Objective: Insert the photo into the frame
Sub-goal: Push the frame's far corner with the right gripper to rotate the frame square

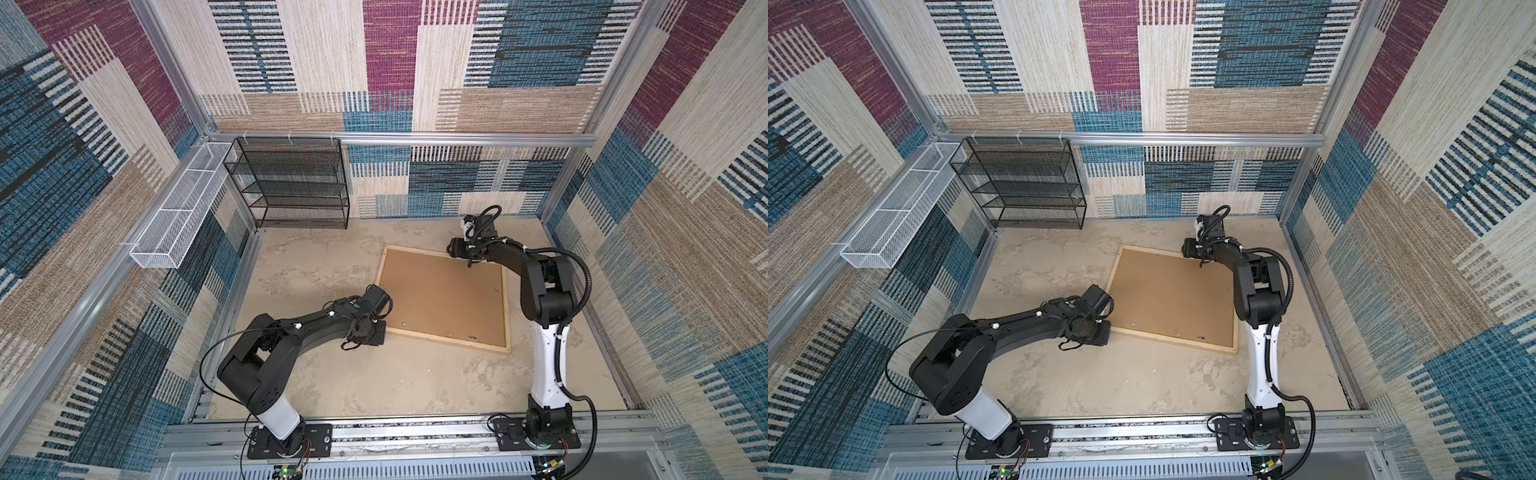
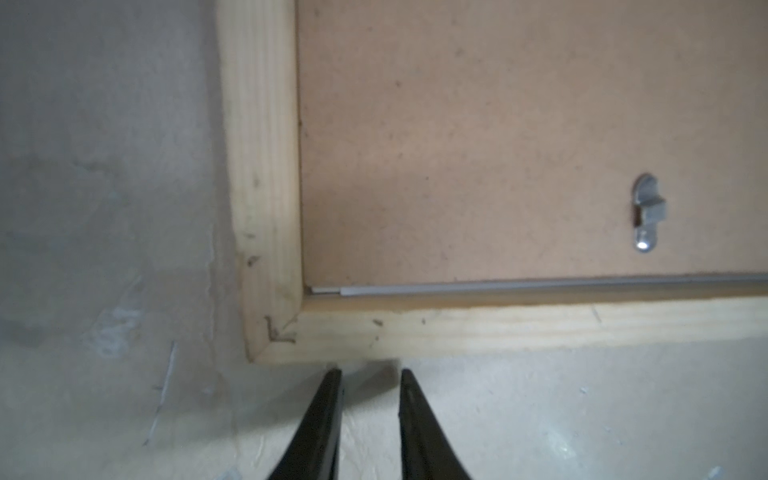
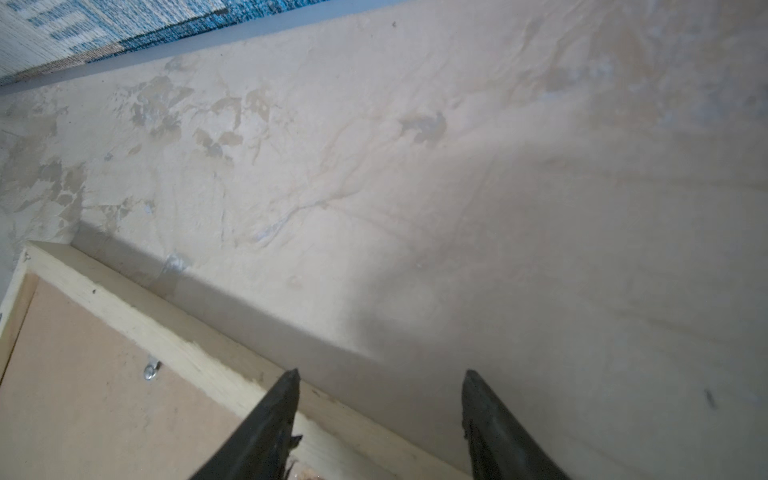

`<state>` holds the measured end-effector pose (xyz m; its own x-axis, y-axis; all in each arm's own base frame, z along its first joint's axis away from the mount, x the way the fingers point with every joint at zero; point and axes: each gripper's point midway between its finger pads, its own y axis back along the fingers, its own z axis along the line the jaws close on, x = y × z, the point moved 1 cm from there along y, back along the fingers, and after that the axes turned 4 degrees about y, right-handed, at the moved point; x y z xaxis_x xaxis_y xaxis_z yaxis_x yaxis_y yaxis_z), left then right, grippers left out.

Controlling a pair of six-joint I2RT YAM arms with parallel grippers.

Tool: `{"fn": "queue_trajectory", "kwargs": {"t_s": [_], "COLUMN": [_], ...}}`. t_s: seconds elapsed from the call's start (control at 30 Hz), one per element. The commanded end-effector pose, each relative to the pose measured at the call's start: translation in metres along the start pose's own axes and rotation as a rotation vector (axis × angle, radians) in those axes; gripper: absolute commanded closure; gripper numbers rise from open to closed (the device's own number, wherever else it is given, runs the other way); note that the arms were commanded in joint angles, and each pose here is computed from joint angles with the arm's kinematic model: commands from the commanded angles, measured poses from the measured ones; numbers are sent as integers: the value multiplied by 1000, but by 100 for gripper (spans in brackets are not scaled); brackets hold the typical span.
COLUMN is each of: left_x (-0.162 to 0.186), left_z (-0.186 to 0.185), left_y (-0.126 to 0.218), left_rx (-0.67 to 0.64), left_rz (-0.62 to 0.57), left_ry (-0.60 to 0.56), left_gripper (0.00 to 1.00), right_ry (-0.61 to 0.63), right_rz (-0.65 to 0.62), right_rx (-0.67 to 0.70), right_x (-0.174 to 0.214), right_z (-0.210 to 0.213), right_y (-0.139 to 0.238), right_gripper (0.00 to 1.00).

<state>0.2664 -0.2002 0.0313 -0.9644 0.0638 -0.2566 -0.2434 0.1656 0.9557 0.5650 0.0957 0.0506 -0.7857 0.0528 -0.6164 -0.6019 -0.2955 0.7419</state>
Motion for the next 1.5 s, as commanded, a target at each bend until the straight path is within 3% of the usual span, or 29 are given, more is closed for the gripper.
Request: {"fn": "queue_trajectory", "kwargs": {"t_s": [0.0, 0.27, 0.5, 0.87, 1.1, 1.23, 1.47], "left_x": [-7, -40, -92, -168, -195, -197, -177], "left_z": [13, 37, 47, 33, 19, 18, 30], "left_y": [-7, -16, -25, -43, -51, -48, -14], "left_rx": [-31, -36, -15, 66, 107, 112, 67], "left_rz": [-7, -56, -124, -169, -182, -185, -214], "left_ry": [32, 109, 155, 145, 126, 127, 164], "left_gripper": [72, 72, 71, 71, 71, 72, 71], "right_ry": [-67, -155, -190, -254, -278, -267, -206], "right_rz": [56, 77, 102, 99, 96, 55, -82], "right_rx": [-6, 34, 104, 66, -5, -9, 30], "right_x": [21, 46, 76, 126, 164, 159, 108], "right_z": [-11, -38, -47, -30, 5, 15, 18], "right_y": [7, 28, 52, 98, 128, 140, 160], "right_gripper": [36, 36, 36, 38, 38, 38, 38]}}
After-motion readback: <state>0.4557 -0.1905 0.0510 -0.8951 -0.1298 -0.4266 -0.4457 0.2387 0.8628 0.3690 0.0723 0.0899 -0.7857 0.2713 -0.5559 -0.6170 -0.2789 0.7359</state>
